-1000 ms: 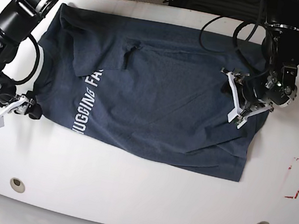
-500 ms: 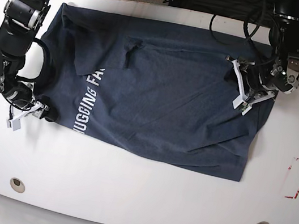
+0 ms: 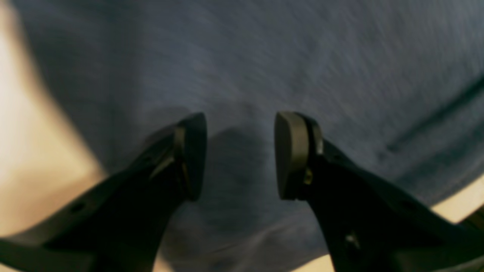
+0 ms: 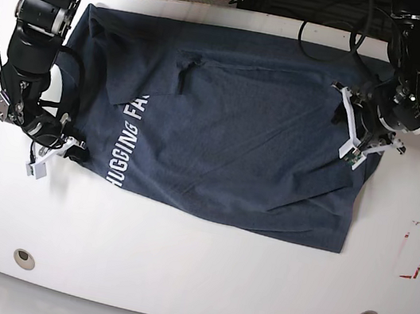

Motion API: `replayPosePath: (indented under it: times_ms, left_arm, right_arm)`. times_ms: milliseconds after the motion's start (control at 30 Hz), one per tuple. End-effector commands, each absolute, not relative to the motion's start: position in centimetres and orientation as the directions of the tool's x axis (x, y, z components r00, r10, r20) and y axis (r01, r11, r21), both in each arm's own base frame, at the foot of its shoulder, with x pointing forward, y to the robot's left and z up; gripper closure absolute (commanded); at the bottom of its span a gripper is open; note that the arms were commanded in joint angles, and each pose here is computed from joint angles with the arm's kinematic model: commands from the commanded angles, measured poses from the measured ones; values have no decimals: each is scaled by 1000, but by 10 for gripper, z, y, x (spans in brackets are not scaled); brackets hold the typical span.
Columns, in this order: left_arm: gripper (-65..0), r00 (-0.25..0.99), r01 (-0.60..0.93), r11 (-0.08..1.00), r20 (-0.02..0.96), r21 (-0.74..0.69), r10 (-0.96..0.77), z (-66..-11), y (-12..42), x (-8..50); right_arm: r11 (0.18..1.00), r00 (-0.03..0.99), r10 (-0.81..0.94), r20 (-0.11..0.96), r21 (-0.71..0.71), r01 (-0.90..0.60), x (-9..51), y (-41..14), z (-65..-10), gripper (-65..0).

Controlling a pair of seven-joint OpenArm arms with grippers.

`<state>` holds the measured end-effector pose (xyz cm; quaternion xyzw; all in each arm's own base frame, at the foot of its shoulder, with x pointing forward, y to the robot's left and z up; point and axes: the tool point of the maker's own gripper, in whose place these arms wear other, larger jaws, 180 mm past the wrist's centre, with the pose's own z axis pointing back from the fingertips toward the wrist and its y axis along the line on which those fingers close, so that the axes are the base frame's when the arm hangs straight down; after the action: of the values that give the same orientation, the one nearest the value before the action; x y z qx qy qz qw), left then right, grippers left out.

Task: Fold the T-shirt properly
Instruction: 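Release the shirt and move both grippers to its hem corners, then grasp the hem corners with both grippers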

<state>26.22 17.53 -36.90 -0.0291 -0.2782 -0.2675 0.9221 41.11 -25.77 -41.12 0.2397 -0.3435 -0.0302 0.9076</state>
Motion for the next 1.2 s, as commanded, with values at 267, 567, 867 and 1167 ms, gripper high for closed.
replayPosePath:
  times_ms: [267,567,867,1167]
  left_arm:
    - [-300,604,366,910,694,197,-393,-296,213,337]
    - [-508,690,171,985,713,8,-126,-303,253,399]
    - [-510,711,85,982,701,-167,58,-326,271,437]
    - [-510,753,46,955,639,-292,159,-356,260,449]
  right_arm:
    - [898,676,-163,719,391,-200,440,-264,-361,0]
    - [898,682,-141,717,383,-216,439,-260,-358,0]
    - [897,693,-145,706,390,-209,434,-259,-365,0]
    - [895,697,-152,700,396,-203,430,-259,-369,0]
